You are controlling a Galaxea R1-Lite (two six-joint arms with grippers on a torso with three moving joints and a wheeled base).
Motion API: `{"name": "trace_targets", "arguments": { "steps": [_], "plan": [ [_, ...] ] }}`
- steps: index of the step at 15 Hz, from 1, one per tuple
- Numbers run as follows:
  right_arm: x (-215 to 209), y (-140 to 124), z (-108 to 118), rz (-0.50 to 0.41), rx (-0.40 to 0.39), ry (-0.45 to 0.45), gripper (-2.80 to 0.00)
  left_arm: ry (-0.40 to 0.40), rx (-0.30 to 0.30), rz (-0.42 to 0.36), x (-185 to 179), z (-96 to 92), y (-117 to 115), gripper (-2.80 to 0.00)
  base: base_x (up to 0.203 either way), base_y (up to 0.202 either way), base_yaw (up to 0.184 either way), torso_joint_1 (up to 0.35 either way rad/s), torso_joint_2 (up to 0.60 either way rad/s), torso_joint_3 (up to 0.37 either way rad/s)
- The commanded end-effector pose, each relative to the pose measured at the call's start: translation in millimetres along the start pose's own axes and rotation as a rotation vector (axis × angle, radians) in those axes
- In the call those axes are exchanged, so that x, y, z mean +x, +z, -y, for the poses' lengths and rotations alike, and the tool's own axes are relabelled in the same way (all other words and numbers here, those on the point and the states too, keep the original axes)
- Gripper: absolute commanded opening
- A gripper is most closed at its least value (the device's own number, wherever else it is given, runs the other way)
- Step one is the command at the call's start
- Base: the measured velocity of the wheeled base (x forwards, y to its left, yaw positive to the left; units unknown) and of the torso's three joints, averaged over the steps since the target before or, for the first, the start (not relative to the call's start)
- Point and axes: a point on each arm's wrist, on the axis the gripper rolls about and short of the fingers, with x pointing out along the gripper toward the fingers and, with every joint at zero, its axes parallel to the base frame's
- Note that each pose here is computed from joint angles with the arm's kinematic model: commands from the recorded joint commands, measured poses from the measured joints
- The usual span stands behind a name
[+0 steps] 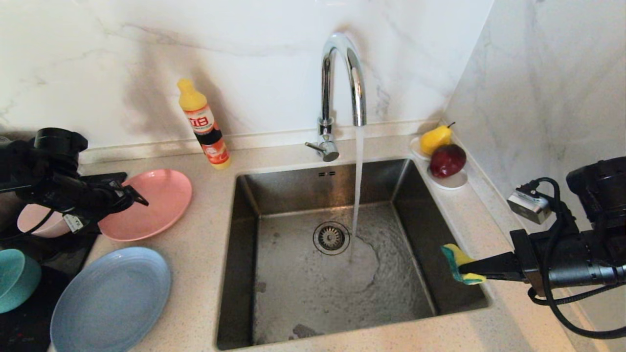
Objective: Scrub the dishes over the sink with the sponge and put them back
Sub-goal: Wash the plate
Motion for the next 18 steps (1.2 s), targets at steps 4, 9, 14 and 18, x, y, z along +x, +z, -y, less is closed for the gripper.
{"name": "trace_targets", "arguments": {
  "steps": [4,9,14,18],
  "plan": [
    [1.4,1.6,4.9,-0.005,-0.004,-0.005,-2.80,0.001,-0.019,0.001,6.4,1.9,3.4,0.00,0.000,0.000,0.000,0.000,0.00,0.000],
    [2.2,1.9,5.5,-0.007,-0.003,-0.006,-2.80,0.060,-0.019,0.012,15.9,-0.5,3.7,-2.80,0.000,0.000,0.000,0.000,0.00,0.000],
    [0.9,4.5,4.2,0.001,-0.006,-0.007,-2.80,0.073,-0.026,0.017,15.0,-6.5,6.9,-2.80,0.000,0.000,0.000,0.000,0.00,0.000],
    [-0.5,4.5,2.2,0.004,-0.010,-0.002,-2.80,0.100,-0.060,0.038,8.7,-24.5,17.2,-2.80,0.000,0.000,0.000,0.000,0.00,0.000]
  ]
}}
